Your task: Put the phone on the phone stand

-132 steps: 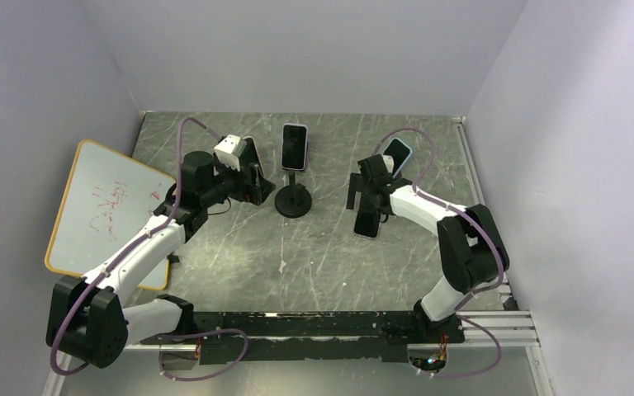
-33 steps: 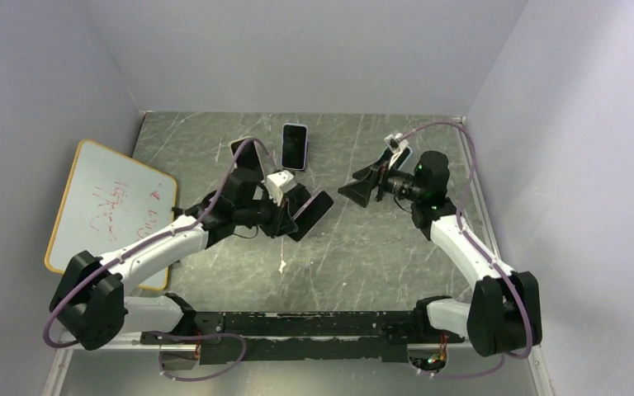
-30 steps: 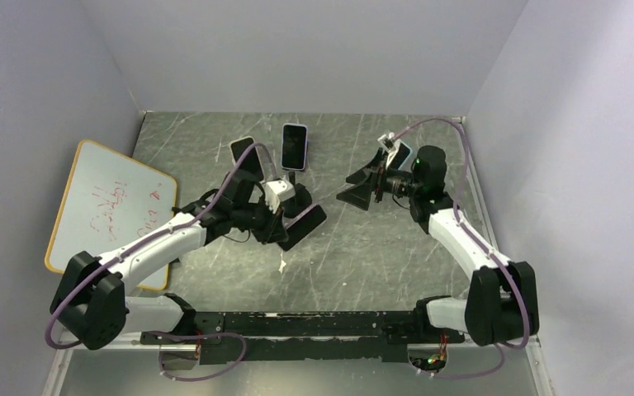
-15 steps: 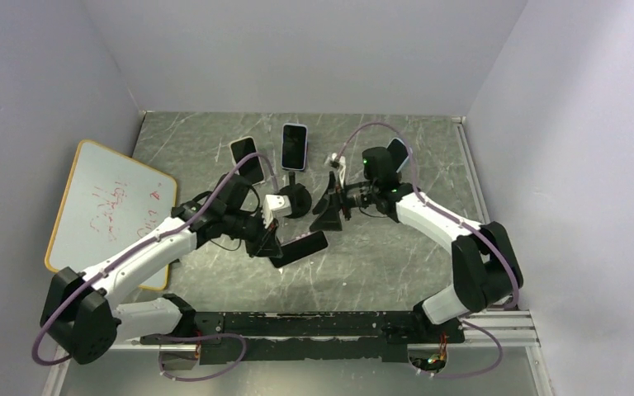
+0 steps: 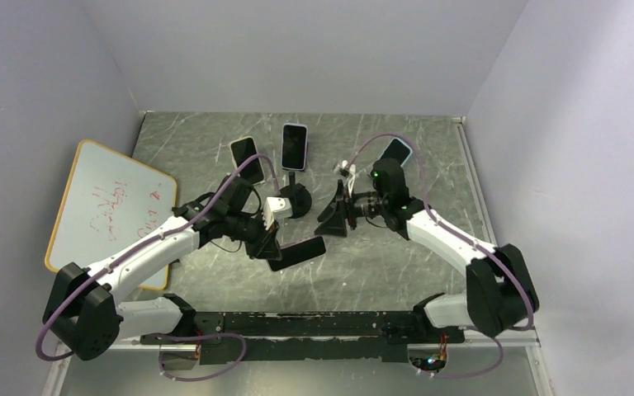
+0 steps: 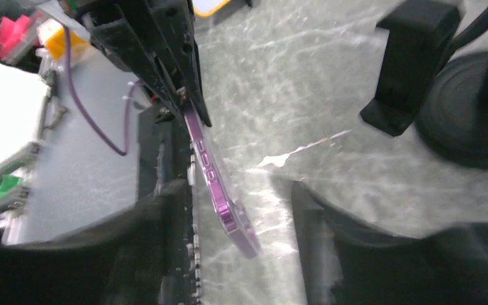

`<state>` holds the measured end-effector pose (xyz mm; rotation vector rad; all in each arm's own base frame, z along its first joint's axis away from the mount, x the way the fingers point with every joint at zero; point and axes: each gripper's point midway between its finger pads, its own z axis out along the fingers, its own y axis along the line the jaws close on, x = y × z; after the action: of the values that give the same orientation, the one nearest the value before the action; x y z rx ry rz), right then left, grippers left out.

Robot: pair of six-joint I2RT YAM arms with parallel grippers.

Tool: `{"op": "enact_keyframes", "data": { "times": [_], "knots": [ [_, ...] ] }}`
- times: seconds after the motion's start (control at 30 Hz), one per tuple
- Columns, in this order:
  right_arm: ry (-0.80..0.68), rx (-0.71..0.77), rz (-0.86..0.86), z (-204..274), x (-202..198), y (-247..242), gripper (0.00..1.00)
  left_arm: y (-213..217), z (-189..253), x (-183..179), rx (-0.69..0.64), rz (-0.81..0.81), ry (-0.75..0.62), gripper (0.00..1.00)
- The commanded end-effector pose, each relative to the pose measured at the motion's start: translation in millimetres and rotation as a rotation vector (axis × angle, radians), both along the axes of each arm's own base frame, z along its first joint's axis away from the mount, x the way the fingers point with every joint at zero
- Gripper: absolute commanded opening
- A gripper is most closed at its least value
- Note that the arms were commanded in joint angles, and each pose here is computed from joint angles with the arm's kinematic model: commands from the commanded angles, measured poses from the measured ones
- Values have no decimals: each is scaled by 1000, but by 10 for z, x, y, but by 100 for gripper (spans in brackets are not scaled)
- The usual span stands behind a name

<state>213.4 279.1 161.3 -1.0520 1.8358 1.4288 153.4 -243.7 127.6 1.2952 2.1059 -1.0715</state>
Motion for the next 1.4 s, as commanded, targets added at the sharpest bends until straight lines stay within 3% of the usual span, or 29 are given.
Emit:
{"op": "enact_keyframes", "data": {
  "times": [0.0,0.03,0.07,0.1,0.17,0.2,0.47,0.77,1.13,1.37],
  "knots": [
    [-90,93,-74,423,102,-17,46,-97,178,103,-57,-18,-57,5],
    [-88,101,-83,452,94,-22,37,-97,185,101,-55,-23,-54,5],
    [-89,109,-76,476,64,-23,39,-97,184,97,-52,-28,-50,5],
    [-84,121,-59,495,25,-23,48,-98,189,99,-52,-29,-49,5],
    [-67,137,-21,483,-57,-16,92,-104,205,98,-56,-33,-49,5],
    [-58,140,-14,456,-83,-18,99,-108,220,98,-57,-34,-52,5],
    [-36,179,20,356,-243,-28,100,-92,423,154,-71,-31,-75,5],
    [-10,167,83,254,-348,49,70,-133,526,146,-110,-58,-51,5],
    [30,157,128,46,-460,206,55,-145,651,172,-116,-71,-69,5],
    [28,129,131,-24,-449,203,34,-149,622,171,-117,-72,-62,5]
  ]
}}
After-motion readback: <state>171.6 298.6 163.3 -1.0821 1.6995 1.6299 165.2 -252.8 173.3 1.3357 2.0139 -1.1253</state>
